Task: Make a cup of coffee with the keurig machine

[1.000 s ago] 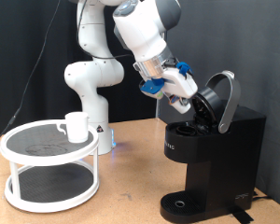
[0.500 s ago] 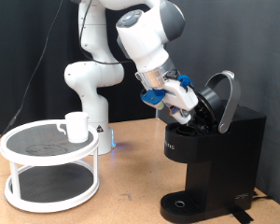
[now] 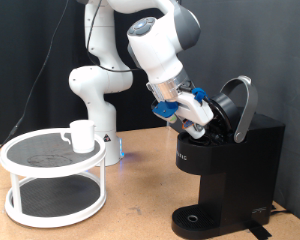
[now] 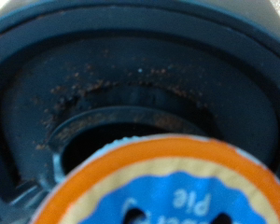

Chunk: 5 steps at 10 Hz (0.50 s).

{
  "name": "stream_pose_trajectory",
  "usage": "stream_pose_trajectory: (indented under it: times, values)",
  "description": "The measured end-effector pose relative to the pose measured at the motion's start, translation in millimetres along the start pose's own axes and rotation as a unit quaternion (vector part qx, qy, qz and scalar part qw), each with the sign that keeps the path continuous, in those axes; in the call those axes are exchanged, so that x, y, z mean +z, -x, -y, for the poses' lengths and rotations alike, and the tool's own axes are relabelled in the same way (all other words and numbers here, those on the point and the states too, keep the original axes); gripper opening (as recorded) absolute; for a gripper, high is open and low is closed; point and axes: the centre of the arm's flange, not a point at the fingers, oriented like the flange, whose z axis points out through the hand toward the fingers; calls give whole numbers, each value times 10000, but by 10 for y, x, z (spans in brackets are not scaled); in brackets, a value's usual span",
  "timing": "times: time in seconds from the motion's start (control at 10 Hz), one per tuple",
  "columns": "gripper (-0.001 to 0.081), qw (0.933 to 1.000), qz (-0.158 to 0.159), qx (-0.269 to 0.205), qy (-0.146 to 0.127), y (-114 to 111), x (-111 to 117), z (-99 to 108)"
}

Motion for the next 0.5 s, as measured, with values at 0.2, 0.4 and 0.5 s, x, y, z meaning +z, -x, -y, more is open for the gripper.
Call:
stream_pose_trajectory:
  times: [0.2, 0.4, 0.5]
  values:
    - [350, 10000, -32, -5, 15, 7, 55, -2]
    - [563, 10000, -37, -11, 23, 13, 68, -11]
    - [563, 10000, -32, -8, 26, 13, 68, -11]
